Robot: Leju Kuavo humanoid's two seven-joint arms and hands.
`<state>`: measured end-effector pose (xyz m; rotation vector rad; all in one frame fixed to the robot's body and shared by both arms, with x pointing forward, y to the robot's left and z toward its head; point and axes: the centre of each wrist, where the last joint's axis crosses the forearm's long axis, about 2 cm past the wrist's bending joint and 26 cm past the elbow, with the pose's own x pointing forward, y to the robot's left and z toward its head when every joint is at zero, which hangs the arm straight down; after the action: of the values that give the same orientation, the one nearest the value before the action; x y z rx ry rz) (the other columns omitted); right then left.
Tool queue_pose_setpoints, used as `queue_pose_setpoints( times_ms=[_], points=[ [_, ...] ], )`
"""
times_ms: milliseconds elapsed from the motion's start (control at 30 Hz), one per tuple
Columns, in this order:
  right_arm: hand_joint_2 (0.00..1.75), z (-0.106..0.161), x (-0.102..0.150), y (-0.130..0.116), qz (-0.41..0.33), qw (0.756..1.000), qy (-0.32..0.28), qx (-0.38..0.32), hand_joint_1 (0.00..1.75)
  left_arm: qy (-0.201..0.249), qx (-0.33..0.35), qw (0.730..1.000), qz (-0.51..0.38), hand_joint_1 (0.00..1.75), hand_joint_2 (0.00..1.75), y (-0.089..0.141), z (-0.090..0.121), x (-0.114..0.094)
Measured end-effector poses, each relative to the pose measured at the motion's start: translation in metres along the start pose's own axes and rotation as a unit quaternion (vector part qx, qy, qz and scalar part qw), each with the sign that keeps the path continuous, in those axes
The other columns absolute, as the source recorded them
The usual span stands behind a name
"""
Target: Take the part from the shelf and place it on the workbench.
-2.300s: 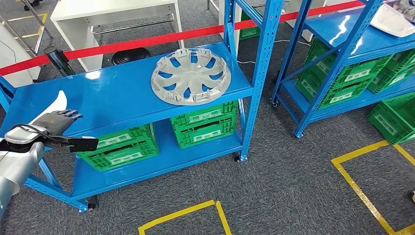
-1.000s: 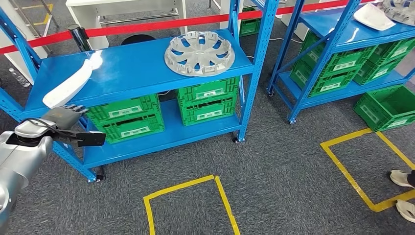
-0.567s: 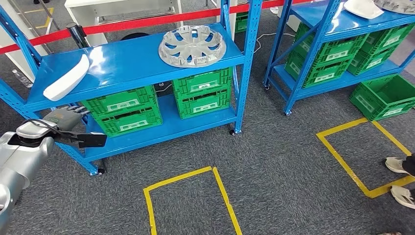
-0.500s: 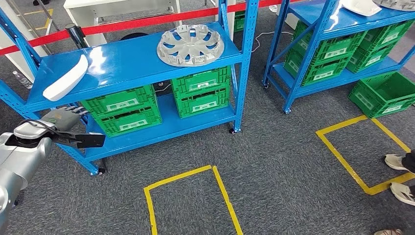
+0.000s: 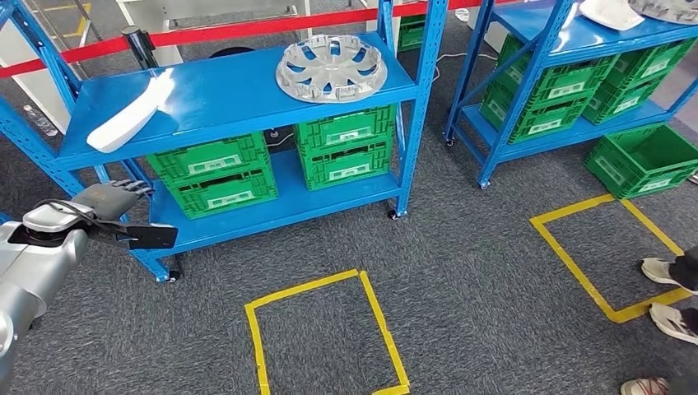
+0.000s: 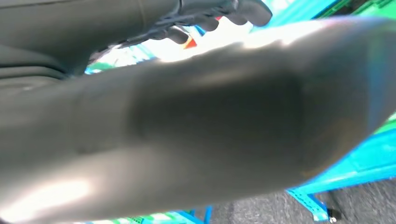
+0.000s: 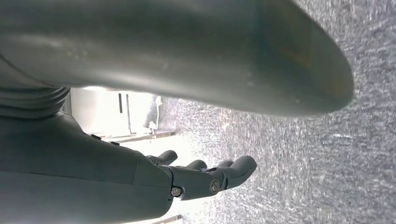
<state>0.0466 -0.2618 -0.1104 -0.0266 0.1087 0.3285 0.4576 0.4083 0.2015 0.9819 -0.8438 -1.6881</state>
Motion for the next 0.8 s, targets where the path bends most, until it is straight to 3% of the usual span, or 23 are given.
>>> queue_pose_setpoints(
  times_ms=[800],
  points=[
    [0.0, 0.0, 0.0, 0.0, 0.002, 1.0, 0.0, 0.002, 0.0, 0.007, -0.005, 1.0, 0.018, 0.0, 0.0, 0.015, -0.002, 0.005]
  ],
)
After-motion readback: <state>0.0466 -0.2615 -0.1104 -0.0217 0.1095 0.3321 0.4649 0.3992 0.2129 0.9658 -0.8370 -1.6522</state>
